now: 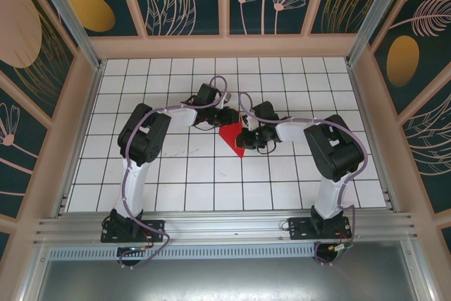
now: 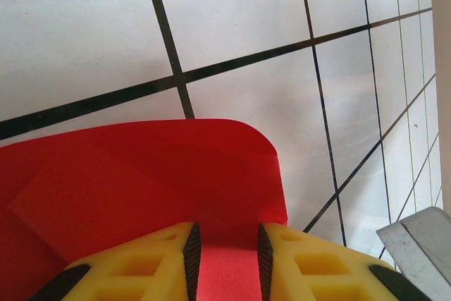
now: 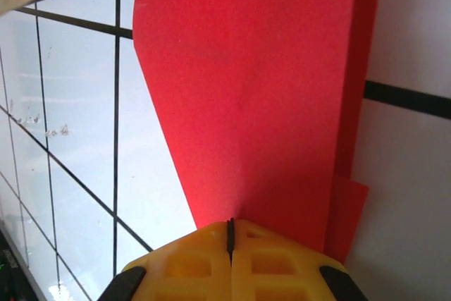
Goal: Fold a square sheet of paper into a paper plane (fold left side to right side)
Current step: Fourth fold the wing at the center of the table, then turn over the paper at the center of the table.
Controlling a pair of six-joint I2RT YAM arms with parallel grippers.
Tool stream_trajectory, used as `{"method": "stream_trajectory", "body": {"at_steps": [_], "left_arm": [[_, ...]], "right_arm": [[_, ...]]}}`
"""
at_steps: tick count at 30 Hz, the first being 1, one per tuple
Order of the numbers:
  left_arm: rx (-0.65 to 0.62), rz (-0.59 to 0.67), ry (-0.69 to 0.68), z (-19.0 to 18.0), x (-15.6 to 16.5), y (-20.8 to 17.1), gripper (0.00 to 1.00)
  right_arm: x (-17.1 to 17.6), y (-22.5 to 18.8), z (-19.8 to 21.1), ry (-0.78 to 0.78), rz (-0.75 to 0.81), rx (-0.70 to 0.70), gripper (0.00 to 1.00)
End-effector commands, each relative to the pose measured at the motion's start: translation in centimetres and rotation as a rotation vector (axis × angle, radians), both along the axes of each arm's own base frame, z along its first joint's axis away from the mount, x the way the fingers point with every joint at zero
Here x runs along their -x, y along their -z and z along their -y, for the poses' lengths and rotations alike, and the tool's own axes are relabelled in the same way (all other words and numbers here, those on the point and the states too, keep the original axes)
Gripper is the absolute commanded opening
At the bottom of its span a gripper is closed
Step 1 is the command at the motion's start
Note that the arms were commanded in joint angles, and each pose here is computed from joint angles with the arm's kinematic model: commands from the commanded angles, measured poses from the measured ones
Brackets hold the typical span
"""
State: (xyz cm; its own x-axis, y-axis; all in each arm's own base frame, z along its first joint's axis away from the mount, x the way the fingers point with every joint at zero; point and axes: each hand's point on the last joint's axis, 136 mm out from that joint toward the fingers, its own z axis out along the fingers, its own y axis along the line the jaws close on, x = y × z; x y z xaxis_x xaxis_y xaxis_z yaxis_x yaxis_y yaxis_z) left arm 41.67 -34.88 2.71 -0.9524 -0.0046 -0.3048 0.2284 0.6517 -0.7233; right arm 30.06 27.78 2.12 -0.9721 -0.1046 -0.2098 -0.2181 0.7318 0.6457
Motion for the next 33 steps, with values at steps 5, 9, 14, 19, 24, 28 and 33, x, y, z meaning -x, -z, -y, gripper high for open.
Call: {"method": "stream_trajectory", "body": {"at_steps": [5, 9, 14, 19, 24, 28, 33], "left_arm": [[-0.046, -0.007, -0.026, -1.0, -0.6, 0.1, 0.39], [0.030, 0.098, 0.007, 0.1, -2.4, -6.4, 0.44], [0.073, 0.227, -0.028, -1.3, -3.8, -13.6, 0.54], [0.033, 0.239, -0.106, -4.5, -2.2, -13.6, 0.56], [0.093, 0.152, -0.069, -4.4, 1.1, -10.3, 0.54], [0.118, 0.119, 0.009, -2.2, 2.4, -8.6, 0.55], [0.111, 0.062, 0.002, -1.2, 2.0, -5.8, 0.55]], "right_arm": [[-0.9, -4.1, -0.8, -0.001, 0.052, -0.058, 0.01], [-1.8, -6.1, 1.4, 0.050, 0.137, -0.052, 0.15], [-3.0, -8.6, 4.3, 0.117, 0.266, -0.061, 0.32], [-3.9, -11.3, 5.9, 0.177, 0.407, -0.095, 0.51], [-3.6, -12.2, 6.5, 0.192, 0.462, -0.093, 0.61], [-3.2, -12.2, 7.0, 0.195, 0.472, -0.081, 0.64], [-2.6, -12.4, 7.6, 0.205, 0.481, -0.072, 0.65]]}}
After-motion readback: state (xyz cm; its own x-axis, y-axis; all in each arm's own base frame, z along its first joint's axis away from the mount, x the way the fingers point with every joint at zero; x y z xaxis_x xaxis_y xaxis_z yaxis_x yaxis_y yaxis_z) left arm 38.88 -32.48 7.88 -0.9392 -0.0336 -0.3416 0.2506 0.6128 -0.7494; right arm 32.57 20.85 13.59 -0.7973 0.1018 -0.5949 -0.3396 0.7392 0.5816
